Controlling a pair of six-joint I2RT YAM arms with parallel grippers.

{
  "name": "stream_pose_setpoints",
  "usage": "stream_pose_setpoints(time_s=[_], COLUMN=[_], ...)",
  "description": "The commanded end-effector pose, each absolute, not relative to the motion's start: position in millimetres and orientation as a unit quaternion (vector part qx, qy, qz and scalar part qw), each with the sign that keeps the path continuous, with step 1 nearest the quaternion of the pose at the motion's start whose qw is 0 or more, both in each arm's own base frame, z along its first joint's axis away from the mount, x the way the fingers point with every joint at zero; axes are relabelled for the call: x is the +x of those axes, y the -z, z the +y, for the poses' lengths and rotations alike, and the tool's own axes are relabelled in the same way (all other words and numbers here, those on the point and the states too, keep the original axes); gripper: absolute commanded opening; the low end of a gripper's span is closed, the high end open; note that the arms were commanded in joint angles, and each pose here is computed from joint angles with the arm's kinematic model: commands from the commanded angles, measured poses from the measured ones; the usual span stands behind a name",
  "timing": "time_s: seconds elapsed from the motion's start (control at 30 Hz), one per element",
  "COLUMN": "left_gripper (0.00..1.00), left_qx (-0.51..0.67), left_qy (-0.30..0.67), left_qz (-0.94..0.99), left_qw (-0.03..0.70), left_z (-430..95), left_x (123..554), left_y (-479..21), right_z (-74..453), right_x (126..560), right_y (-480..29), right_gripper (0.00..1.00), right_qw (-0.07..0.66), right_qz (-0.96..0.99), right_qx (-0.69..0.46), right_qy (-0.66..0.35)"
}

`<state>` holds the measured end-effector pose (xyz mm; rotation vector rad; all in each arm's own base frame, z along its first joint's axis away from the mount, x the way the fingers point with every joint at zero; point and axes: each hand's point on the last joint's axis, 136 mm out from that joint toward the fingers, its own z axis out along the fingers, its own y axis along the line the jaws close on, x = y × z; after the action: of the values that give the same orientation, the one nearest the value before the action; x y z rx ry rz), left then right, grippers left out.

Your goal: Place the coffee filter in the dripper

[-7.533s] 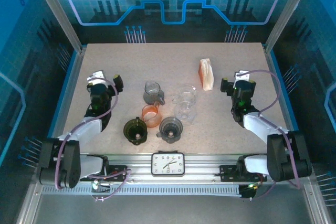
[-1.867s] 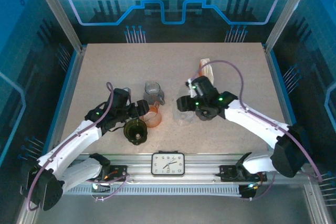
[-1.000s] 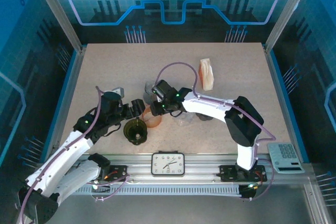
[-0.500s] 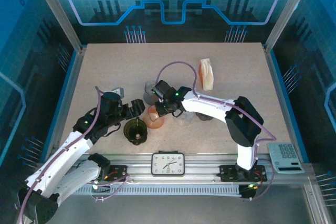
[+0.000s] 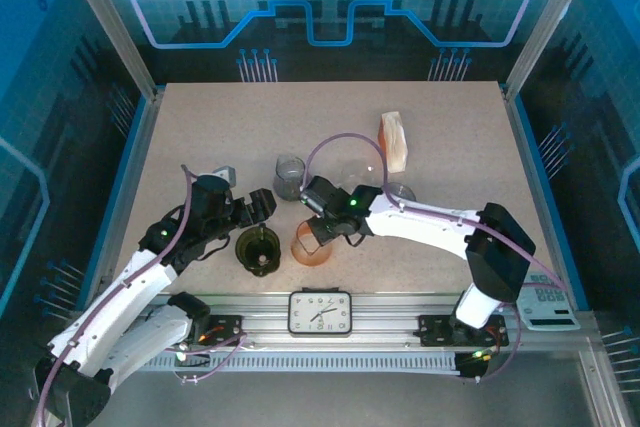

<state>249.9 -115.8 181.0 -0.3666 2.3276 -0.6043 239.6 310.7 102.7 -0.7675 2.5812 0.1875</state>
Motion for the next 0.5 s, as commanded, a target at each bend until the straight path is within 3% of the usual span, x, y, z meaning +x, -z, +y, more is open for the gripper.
stream_pose_setpoints(time_s=[0.0, 0.47], left_gripper=[0.99, 0.99], left_qx=[-0.154, -0.157], left_qy=[0.236, 0.237], left_qz=[0.899, 0.903], left_qw=[0.336, 0.323], left_z=[-113.6, -114.4], left_x=[245.5, 242.2], left_y=[-173.7, -165.5], right_z=[297.6, 308.3], right_x=[240.5, 231.8], right_y=[-107.4, -107.1], right_gripper=[0.02, 0.22], right_qw=[0.236, 0.248], right_qz=[0.929, 0.921], right_qx=[-0.284, -0.292], right_qy=[-0.040, -0.075])
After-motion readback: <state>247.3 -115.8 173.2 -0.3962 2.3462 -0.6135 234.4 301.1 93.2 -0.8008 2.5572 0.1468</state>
